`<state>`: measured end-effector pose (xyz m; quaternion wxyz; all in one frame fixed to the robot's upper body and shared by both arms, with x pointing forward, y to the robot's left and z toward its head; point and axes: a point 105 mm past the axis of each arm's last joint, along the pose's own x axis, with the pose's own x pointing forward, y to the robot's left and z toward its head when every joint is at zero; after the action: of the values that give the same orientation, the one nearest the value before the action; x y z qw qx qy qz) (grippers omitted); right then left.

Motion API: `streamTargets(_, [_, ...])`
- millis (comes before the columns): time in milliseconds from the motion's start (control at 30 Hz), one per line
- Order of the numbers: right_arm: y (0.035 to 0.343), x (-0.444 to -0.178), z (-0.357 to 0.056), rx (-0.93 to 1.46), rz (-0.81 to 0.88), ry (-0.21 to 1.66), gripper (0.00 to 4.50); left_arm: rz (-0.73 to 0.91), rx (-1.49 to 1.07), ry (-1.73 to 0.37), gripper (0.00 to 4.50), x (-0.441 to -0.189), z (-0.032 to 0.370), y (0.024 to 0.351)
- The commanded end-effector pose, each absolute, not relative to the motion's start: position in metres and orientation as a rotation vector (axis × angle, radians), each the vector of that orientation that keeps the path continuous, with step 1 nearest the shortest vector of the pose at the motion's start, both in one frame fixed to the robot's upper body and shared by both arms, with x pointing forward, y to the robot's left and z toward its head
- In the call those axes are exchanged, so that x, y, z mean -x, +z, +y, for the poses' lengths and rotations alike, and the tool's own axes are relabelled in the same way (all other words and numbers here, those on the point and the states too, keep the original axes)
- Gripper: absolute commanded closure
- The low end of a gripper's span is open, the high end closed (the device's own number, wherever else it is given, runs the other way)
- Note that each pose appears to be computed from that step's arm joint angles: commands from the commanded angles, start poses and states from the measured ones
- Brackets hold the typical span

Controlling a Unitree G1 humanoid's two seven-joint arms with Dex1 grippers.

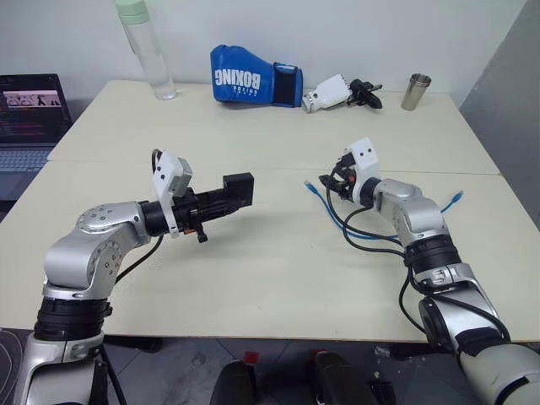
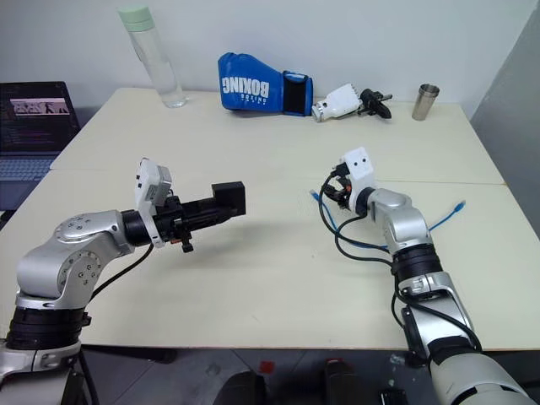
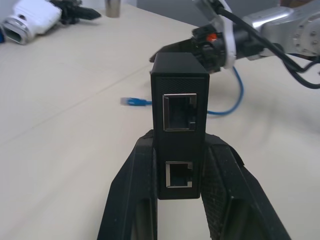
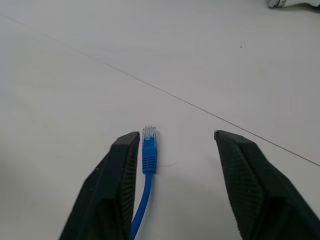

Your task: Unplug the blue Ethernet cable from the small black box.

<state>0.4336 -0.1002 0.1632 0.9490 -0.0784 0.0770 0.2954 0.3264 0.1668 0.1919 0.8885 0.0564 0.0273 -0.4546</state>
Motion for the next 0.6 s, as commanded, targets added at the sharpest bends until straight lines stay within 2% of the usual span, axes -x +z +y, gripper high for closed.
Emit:
streamTargets(33, [0.190, -0.425, -0.094, 0.232, 0.036, 0.670, 0.92, -0.057, -0.107, -0.805, 3.72, -0.342, 0.175, 0.205])
streamTargets(100, [0.192, -0.408, -0.078, 0.235, 0.008, 0.788, 0.27, -0.112, -0.092, -0.689, 3.72, -0.354, 0.180, 0.200])
streamTargets(167, [0.193, -0.393, -0.064, 0.241, -0.015, 0.883, 0.00, -0.149, -0.082, -0.605, 3.72, -0.362, 0.183, 0.194])
streamTargets(267, [0.193, -0.363, -0.038, 0.277, -0.054, 1.037, 0.00, -0.180, -0.081, -0.454, 3.72, -0.375, 0.193, 0.179])
streamTargets(333, [0.195, -0.349, -0.022, 0.217, -0.052, 1.104, 0.00, -0.185, -0.081, -0.364, 3.72, -0.383, 0.201, 0.168])
streamTargets(433, [0.196, -0.341, -0.011, 0.189, -0.053, 1.136, 0.00, -0.184, -0.047, -0.269, 3.72, -0.391, 0.213, 0.156])
streamTargets(600, [0.196, -0.332, -0.002, 0.184, -0.041, 1.208, 0.00, -0.134, -0.066, -0.282, 3.72, -0.392, 0.213, 0.125])
